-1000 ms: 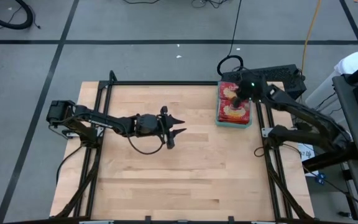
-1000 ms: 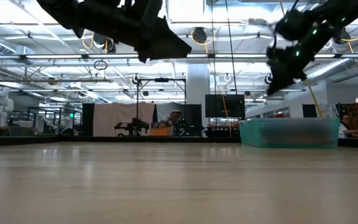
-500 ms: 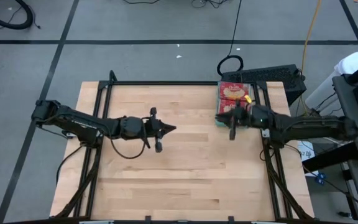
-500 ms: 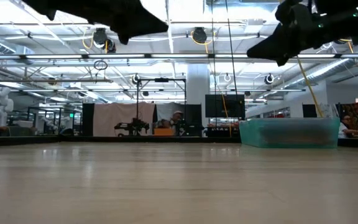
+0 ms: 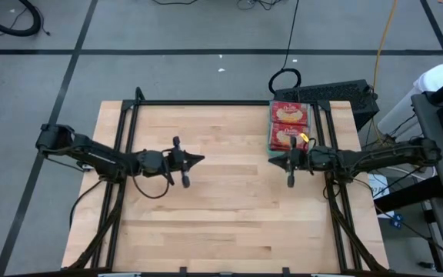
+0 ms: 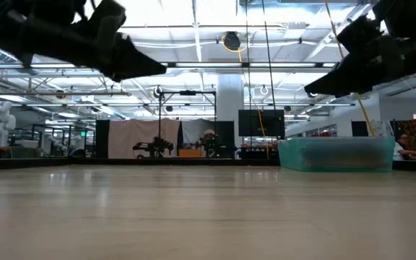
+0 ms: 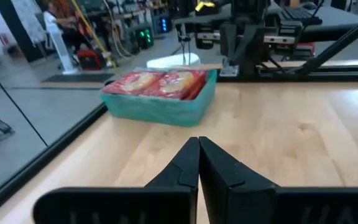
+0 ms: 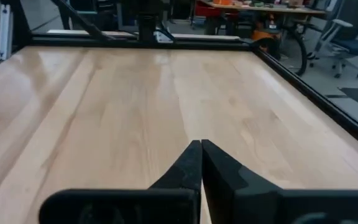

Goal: Sort popcorn bags into baskets
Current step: Return to Home Position

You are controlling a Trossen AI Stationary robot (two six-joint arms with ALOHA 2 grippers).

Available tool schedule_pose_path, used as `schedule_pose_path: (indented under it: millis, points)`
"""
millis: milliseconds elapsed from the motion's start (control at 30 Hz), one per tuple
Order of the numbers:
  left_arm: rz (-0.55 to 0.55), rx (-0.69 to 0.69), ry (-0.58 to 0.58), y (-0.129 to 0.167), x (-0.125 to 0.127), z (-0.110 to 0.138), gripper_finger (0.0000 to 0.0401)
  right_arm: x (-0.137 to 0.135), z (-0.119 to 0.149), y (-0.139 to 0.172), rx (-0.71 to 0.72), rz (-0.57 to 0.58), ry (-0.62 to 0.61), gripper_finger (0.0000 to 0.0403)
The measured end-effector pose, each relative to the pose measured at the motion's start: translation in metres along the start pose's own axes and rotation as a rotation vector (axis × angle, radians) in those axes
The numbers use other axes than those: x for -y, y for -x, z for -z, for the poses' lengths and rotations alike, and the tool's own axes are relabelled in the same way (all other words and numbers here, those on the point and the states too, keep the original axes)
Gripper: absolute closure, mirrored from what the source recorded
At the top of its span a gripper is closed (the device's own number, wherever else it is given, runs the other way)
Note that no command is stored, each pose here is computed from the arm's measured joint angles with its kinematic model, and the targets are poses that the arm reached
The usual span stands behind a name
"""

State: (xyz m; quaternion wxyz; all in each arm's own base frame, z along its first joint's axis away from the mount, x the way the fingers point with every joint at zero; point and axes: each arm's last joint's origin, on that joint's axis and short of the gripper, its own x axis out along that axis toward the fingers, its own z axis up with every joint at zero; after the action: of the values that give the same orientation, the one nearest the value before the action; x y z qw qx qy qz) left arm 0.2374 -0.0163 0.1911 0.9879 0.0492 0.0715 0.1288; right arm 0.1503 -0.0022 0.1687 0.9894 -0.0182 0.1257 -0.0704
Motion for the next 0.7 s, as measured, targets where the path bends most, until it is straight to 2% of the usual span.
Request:
schedule_pose_path:
  millis: [100, 333, 700]
  points:
    - [-0.017, 0.027, 0.002, 0.008, -0.006, 0.013, 0.0391, 0.0, 0.004, 0.002, 0.004, 0.0, -0.002, 0.0402]
    - [-0.031, -0.019, 0.026, 0.019, -0.014, 0.037, 0.0391, 0.001, 0.007, 0.006, 0.029, -0.002, 0.03, 0.0402]
    - [-0.058, -0.011, 0.115, 0.035, -0.019, 0.056, 0.0391, 0.002, 0.023, 0.014, 0.044, -0.001, 0.032, 0.0402]
